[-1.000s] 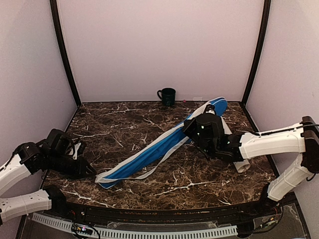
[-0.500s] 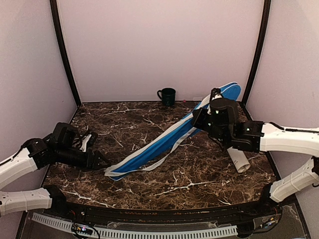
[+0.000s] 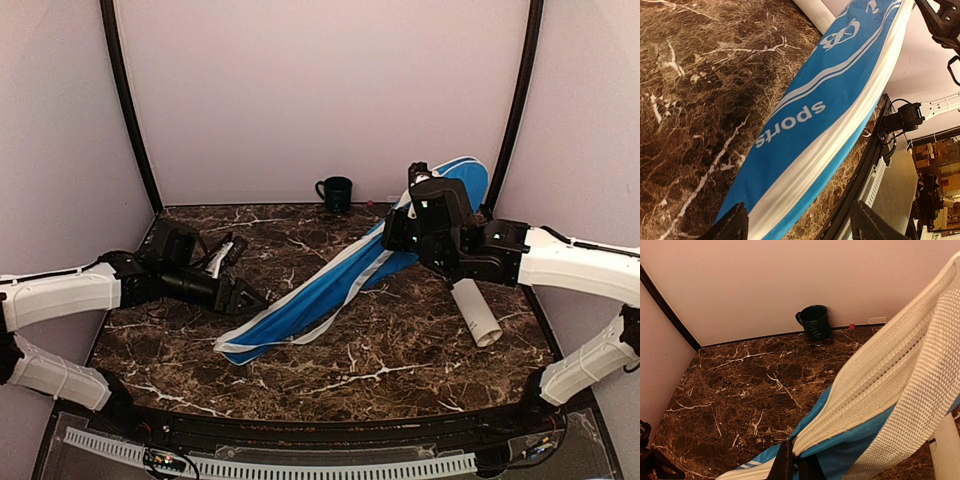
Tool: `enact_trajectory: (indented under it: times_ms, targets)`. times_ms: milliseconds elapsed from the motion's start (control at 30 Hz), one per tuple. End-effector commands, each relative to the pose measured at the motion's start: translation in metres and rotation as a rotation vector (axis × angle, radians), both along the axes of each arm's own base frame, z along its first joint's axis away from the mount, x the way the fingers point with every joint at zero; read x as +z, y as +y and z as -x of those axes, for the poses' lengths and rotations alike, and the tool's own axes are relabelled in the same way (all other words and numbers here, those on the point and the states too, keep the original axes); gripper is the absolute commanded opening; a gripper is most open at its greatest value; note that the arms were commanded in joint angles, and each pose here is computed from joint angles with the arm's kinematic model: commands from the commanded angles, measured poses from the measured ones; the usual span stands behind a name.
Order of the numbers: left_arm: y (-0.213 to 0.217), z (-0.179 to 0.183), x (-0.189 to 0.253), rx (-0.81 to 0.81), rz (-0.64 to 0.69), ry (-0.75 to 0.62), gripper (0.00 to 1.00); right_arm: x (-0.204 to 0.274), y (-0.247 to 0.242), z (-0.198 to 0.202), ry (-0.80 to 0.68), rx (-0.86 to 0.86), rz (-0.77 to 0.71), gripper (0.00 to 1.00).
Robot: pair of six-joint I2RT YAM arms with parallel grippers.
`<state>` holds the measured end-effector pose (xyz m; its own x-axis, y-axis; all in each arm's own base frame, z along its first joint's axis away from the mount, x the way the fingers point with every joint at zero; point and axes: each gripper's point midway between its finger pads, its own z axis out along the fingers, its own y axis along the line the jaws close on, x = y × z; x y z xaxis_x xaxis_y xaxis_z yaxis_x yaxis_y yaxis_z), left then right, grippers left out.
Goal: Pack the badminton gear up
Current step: Place the racket bag at the center of the board.
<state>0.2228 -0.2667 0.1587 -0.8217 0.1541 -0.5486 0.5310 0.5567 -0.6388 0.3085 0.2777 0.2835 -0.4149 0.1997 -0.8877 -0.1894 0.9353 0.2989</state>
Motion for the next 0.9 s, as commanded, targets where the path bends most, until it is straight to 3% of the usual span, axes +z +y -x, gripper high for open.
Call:
enact_trajectory:
  times_ms: [0,200,433,533,667,867]
  targets:
    - [-0.016,-0.011,0.014,-0.068,0.029,-0.124,0.73,0.012,0.013,-0.007,-0.021,0.046,0.019,0.00]
    - [-0.031,-0.007,0.002,-0.118,0.013,-0.119,0.74,0.002,0.046,-0.017,-0.011,0.170,-0.037,0.00]
    - [-0.040,0.010,0.007,-0.176,0.081,-0.112,0.57,-0.017,0.089,-0.020,-0.040,0.517,-0.141,0.00]
    - [-0.044,0.017,0.008,-0.194,0.114,-0.102,0.56,-0.033,0.094,-0.025,-0.011,0.607,-0.163,0.00]
    - [-0.055,0.031,0.010,-0.248,0.150,-0.096,0.57,-0.058,0.076,-0.034,0.027,0.632,-0.210,0.00]
    - [-0.068,0.038,0.013,-0.270,0.177,-0.098,0.59,-0.108,0.035,-0.048,0.141,0.494,-0.153,0.00]
